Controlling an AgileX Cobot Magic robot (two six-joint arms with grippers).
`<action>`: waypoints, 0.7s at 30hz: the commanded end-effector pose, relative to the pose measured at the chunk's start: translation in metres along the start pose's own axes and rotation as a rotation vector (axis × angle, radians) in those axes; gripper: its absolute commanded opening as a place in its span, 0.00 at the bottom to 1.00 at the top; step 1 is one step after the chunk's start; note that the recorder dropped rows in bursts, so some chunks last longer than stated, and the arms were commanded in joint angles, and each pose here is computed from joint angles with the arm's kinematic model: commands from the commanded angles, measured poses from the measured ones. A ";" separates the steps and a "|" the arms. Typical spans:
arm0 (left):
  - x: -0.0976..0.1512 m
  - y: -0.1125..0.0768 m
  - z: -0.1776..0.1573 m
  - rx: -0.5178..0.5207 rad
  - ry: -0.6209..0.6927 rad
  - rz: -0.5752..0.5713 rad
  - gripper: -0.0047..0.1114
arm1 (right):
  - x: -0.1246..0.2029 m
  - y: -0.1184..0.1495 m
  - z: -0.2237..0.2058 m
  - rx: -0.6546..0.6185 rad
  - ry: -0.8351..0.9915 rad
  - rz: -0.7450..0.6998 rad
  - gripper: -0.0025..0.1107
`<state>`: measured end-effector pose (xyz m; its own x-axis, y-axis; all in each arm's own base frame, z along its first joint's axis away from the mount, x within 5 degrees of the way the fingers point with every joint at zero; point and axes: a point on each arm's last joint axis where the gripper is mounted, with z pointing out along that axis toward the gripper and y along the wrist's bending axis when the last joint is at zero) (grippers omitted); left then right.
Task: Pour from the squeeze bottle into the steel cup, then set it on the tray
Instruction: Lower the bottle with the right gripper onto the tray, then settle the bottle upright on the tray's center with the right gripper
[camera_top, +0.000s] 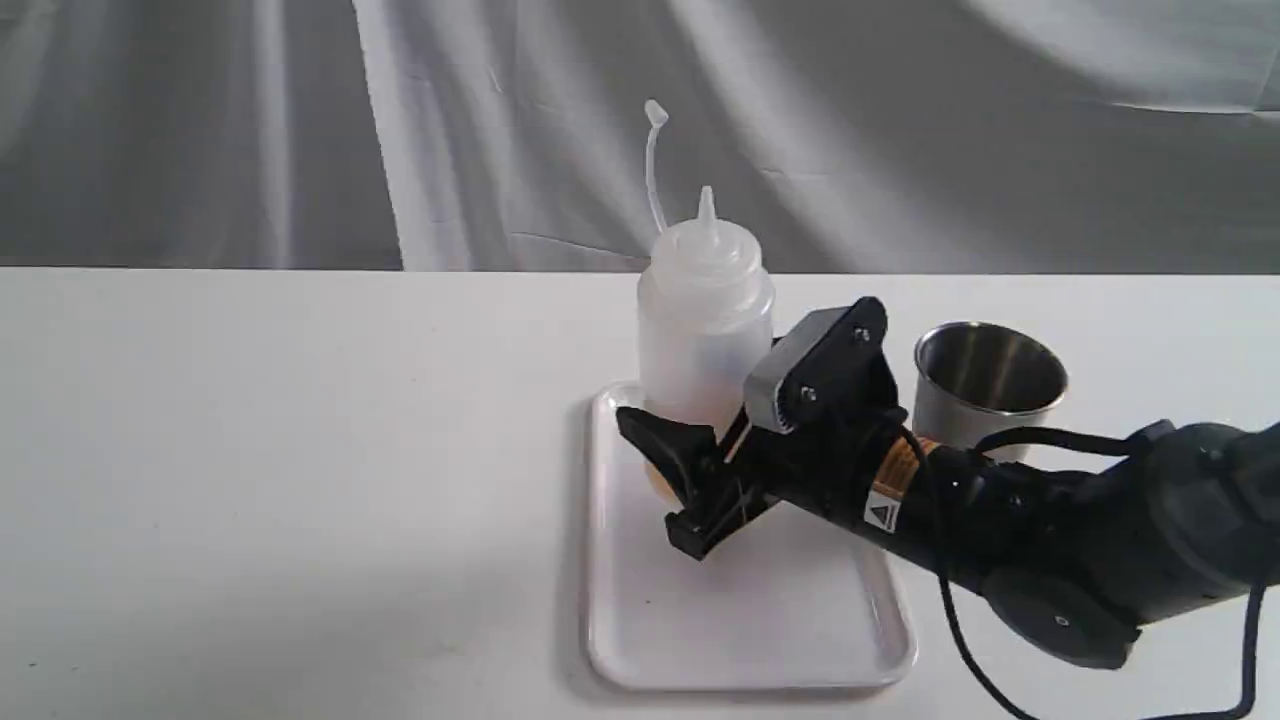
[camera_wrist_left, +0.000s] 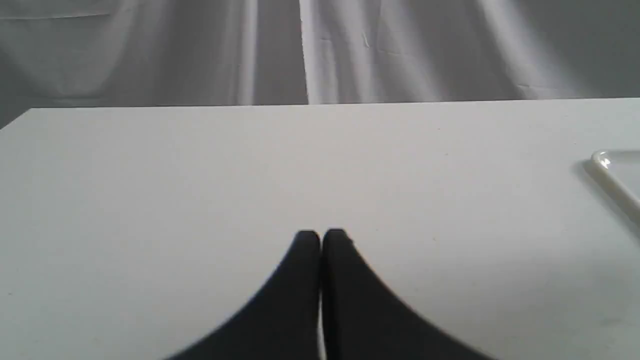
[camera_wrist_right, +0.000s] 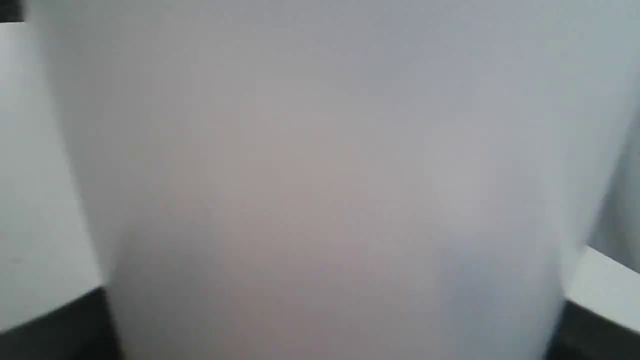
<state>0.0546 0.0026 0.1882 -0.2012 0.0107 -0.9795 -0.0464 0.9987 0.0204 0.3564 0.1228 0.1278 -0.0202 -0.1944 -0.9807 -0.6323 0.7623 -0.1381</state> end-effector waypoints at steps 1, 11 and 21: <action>0.000 0.000 0.000 0.008 -0.008 0.000 0.04 | -0.004 0.000 -0.002 0.019 -0.056 -0.016 0.02; 0.000 0.000 0.000 0.008 -0.008 -0.003 0.04 | 0.010 0.000 0.000 0.008 -0.089 0.015 0.02; 0.000 0.000 0.000 0.008 -0.008 0.000 0.04 | 0.022 0.004 0.001 -0.015 -0.049 0.016 0.02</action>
<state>0.0546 0.0026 0.1882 -0.2012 0.0107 -0.9795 -0.0464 0.9987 0.0204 0.3545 0.1232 0.1016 -0.0200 -0.1557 -0.9876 -0.6414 0.7597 -0.1068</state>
